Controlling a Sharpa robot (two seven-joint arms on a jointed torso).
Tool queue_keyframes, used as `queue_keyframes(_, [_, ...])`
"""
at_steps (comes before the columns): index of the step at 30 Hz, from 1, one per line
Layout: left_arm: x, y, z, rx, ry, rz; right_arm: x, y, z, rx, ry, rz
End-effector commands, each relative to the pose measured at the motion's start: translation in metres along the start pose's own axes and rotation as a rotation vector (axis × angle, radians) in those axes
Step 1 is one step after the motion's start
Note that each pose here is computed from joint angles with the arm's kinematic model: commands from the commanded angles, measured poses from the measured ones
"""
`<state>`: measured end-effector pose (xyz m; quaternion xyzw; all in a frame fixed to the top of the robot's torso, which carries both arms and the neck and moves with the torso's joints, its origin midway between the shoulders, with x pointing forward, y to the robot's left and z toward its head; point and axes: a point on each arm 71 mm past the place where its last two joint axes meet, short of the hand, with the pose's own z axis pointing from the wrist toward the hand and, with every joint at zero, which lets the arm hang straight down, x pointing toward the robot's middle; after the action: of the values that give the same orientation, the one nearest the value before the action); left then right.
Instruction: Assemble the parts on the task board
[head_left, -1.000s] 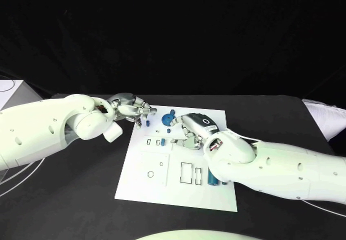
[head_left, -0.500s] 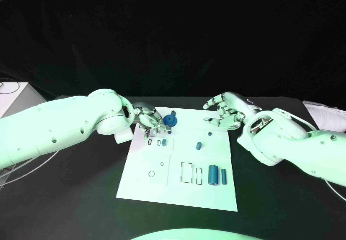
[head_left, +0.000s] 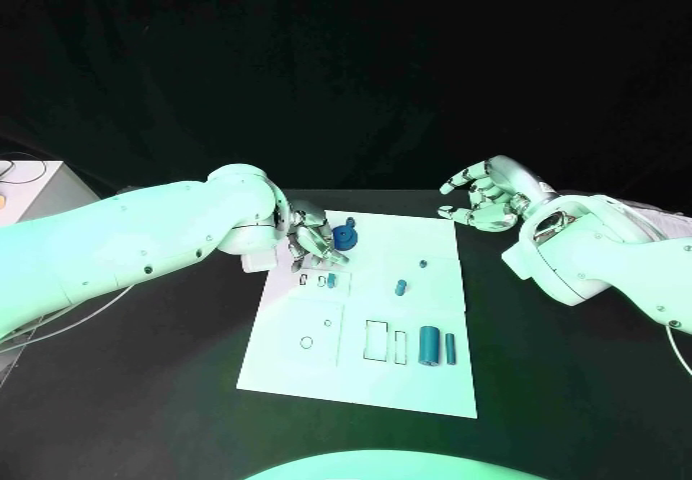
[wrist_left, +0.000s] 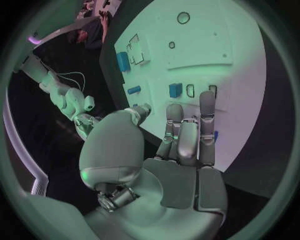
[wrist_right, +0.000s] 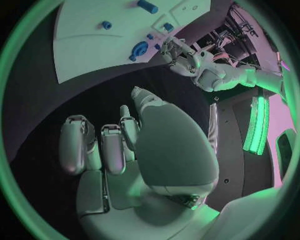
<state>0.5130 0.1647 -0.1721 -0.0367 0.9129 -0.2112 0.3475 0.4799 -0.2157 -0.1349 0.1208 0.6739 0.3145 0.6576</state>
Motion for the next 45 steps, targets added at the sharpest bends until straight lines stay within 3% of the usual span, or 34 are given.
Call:
queue_keyframes(1, [0.0028, -0.0012, 0.0008, -0.039, 0.05, 0.098, -0.004, -0.003, 0.001, 0.011, -0.016, 0.031])
queue_keyframes(23, [0.0035, -0.0026, 0.0051, -0.058, 0.081, 0.129, -0.0065, -0.0093, 0.0033, 0.052, -0.01, 0.028])
queue_keyframes(45, [0.0107, -0.0008, 0.0081, -0.066, 0.117, 0.135, -0.0059, -0.0108, 0.0038, 0.066, -0.003, 0.026])
